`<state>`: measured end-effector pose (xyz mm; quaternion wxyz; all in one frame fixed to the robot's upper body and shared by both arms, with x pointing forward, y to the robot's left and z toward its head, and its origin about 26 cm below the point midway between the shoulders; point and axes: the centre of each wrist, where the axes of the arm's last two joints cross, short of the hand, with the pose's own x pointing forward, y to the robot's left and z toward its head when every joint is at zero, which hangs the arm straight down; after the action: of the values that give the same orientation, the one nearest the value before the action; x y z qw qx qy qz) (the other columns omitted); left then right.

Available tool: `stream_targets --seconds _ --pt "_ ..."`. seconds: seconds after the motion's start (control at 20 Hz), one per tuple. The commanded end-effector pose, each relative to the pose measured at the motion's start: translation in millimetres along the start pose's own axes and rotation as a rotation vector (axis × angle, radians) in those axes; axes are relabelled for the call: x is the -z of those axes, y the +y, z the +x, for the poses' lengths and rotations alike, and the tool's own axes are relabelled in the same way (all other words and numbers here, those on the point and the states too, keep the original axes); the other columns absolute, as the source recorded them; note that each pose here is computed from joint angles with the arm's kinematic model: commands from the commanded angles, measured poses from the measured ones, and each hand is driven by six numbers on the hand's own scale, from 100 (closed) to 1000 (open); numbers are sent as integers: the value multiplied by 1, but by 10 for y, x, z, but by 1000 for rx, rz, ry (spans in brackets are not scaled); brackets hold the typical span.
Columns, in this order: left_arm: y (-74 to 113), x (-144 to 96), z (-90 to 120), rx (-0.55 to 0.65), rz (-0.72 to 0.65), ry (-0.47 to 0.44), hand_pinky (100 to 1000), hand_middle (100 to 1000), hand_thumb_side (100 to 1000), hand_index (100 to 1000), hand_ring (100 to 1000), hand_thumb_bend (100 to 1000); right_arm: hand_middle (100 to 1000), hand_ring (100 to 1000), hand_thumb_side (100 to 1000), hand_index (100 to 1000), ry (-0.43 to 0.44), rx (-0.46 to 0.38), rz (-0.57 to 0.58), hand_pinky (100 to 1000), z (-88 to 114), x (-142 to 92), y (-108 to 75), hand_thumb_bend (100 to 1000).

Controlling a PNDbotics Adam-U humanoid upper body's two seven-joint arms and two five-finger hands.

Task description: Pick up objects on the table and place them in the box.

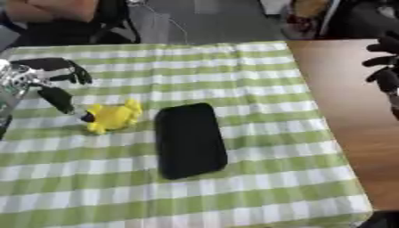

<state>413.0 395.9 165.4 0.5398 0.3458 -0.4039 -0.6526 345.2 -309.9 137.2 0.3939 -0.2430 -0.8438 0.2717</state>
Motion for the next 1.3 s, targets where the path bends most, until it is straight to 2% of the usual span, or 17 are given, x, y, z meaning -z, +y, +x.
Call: stream_targets --seconds 0.05,0.6,1.3 --pt "163 -38 28 30 34 -10 812 745 425 847 748 1000 778 682 1000 933 -24 -26 -2 506 28 53 -102 654" --pt "135 29 118 14 10 -53 811 738 428 841 743 1000 778 682 1000 933 -24 -25 -3 506 29 51 -101 654" --pt "-52 224 176 -6 -43 -56 817 732 423 836 745 1000 778 681 1000 933 -25 -18 -1 506 29 49 -90 654"
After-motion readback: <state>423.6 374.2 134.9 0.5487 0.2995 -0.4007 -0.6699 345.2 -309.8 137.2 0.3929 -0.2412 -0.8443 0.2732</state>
